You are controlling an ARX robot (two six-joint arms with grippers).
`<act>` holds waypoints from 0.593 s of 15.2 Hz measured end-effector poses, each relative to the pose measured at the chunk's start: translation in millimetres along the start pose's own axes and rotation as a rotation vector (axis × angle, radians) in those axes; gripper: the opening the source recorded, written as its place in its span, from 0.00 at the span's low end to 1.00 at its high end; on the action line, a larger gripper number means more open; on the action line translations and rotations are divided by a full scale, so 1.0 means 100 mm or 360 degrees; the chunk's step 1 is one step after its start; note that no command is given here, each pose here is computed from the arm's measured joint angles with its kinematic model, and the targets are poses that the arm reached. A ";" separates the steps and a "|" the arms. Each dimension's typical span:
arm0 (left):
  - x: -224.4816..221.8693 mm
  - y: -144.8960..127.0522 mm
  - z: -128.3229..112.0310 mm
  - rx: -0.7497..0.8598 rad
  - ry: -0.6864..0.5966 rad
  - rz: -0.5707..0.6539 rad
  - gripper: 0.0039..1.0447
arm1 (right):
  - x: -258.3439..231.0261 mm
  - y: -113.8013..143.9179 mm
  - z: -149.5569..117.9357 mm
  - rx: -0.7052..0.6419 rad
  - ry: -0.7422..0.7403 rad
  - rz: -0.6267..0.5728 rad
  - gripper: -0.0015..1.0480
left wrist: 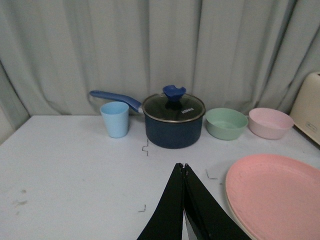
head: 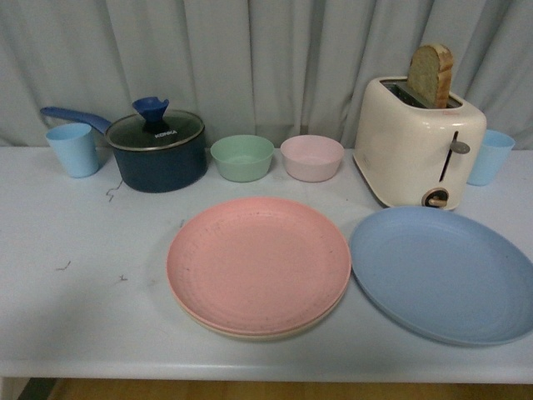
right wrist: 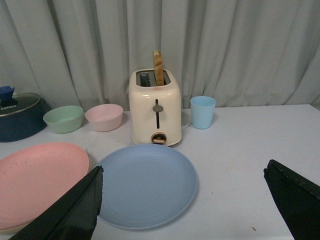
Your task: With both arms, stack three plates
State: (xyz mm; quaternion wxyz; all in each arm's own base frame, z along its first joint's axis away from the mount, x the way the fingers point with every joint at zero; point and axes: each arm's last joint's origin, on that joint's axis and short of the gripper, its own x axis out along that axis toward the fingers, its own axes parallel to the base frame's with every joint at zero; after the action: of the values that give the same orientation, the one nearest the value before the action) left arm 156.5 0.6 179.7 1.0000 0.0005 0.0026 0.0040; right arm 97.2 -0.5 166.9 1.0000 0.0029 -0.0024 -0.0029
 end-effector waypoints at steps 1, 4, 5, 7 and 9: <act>-0.03 -0.01 -0.03 0.0000 0.0013 -0.0010 0.01 | 0.00 0.00 0.00 0.0000 0.0000 0.0000 0.94; -0.13 -0.01 -0.06 0.0000 -0.0007 -0.0012 0.01 | 0.00 0.00 0.00 0.0000 0.0000 0.0000 0.94; -0.16 -0.01 -0.09 0.0000 -0.0052 -0.0012 0.01 | 0.00 0.00 0.00 0.0000 0.0001 0.0000 0.94; -0.19 0.00 -0.17 -0.0001 0.0042 -0.0010 0.01 | 0.00 0.00 0.00 0.0000 0.0000 0.0000 0.94; -0.25 0.00 -0.12 -0.0001 -0.0016 -0.0012 0.01 | 0.00 0.00 0.00 0.0000 0.0001 0.0000 0.94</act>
State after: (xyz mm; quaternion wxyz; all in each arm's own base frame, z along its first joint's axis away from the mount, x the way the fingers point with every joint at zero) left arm 131.7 0.0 168.0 1.0000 0.0003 -0.0024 0.0002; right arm 97.2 -0.5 166.8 1.0000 0.0030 -0.0022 -0.0029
